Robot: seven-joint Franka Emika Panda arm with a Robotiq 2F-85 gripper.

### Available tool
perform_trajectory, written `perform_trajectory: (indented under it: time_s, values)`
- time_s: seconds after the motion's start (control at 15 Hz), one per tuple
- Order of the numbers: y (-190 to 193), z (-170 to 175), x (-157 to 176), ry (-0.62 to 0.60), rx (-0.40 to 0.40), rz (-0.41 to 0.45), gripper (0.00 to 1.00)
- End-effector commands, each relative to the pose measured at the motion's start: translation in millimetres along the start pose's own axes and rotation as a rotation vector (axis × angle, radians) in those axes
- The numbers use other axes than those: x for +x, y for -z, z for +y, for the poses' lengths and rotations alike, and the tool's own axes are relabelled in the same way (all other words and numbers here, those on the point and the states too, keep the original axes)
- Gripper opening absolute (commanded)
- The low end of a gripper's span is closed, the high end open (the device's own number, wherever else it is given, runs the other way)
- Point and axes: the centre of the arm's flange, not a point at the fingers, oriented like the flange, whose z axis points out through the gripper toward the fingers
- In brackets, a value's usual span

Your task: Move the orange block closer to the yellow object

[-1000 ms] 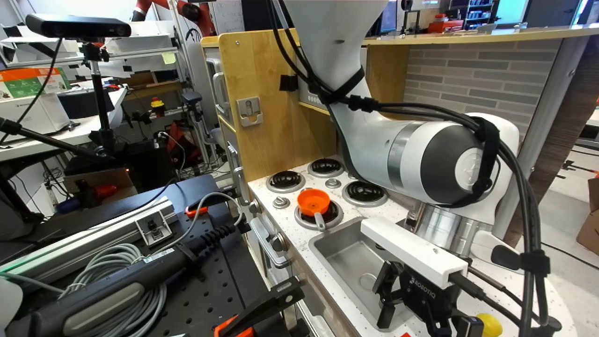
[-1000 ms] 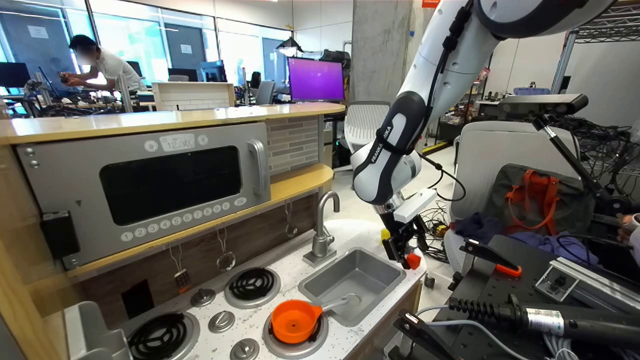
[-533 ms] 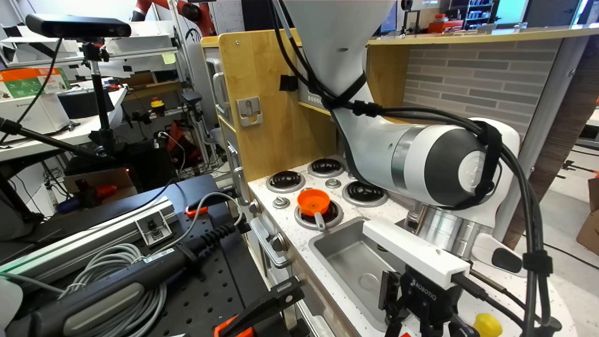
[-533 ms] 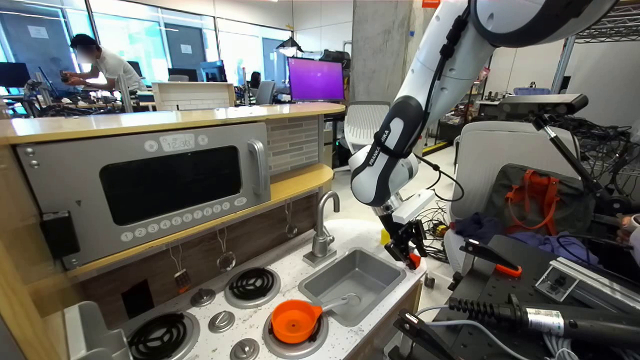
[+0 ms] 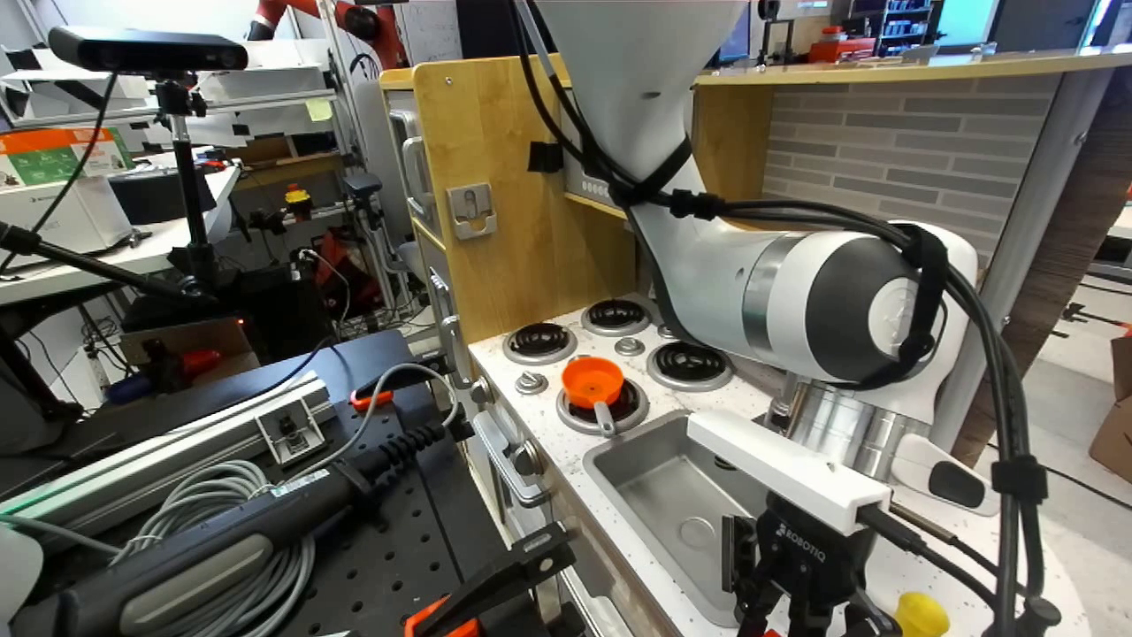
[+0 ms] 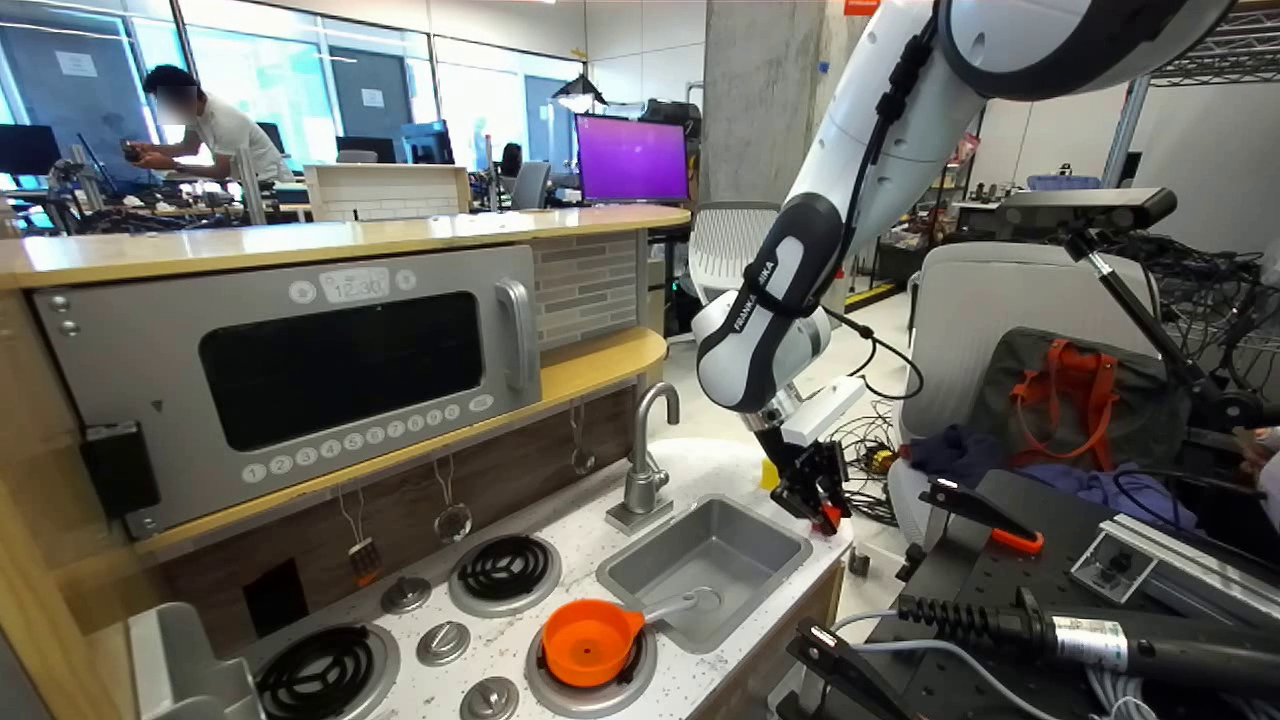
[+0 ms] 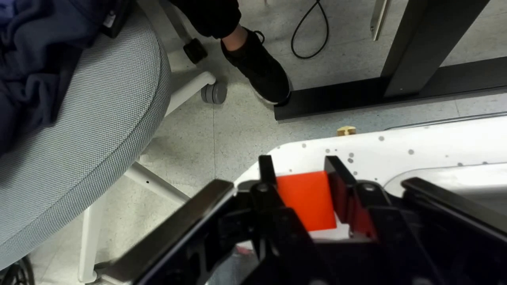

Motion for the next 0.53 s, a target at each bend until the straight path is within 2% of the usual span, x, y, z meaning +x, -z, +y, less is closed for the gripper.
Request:
perform_trajectory:
  time_s: [0.0,0.2,0.47]
  values:
    - [14.7,-6.5,1.5,0.019,-0.022,-0.006,0.11]
    - [38.7,-13.1,2.8,0.077,0.054,0.025,0.11]
    - [59.3,-19.5,13.6,0.119,0.077,0.064,0.11]
